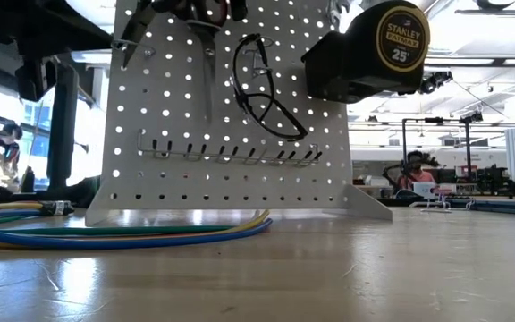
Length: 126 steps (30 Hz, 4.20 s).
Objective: Hang tools onto peg board
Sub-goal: Hang the plier on the peg board
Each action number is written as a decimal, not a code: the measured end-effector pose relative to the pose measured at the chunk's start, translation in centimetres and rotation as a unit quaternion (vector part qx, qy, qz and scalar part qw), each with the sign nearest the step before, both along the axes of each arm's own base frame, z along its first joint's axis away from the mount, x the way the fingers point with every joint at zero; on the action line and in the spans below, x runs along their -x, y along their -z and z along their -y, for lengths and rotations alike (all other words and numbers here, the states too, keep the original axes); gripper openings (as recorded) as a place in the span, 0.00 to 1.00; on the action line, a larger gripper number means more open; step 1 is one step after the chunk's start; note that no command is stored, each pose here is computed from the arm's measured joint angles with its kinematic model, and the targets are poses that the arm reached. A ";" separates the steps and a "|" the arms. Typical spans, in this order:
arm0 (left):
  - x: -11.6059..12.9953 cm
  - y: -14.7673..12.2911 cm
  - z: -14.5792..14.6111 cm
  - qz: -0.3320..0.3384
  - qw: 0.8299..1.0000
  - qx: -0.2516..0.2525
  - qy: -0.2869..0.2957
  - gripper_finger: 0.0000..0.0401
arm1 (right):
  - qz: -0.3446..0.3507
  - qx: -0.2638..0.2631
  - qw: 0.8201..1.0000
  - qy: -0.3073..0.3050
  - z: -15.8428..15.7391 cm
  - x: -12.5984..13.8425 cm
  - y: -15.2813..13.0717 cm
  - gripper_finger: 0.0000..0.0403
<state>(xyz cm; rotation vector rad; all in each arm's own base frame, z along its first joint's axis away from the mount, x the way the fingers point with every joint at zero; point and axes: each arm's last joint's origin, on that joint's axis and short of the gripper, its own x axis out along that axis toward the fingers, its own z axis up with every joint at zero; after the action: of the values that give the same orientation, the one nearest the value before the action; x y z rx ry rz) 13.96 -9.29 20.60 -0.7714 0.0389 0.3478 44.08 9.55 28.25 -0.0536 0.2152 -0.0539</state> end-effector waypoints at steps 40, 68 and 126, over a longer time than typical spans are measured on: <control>3.8 -9.9 2.7 -0.123 0.957 -0.122 0.235 0.00 | 0.051 -0.195 0.979 0.031 -1.5 2.0 -3.4 0.04; -3.7 -10.2 11.6 -0.276 0.896 -0.342 0.072 0.29 | 0.093 -0.476 0.858 0.166 -1.9 1.7 -2.0 0.04; -11.5 -10.5 8.9 -0.295 0.906 -0.305 0.005 0.01 | 0.124 -0.537 0.823 0.140 -4.8 2.6 -3.0 0.32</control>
<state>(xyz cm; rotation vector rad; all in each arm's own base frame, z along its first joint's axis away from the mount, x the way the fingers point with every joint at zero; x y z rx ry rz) 25.46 -18.14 31.14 -0.0232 0.4830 0.5414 41.46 14.39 31.26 1.1198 -0.0345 -0.2250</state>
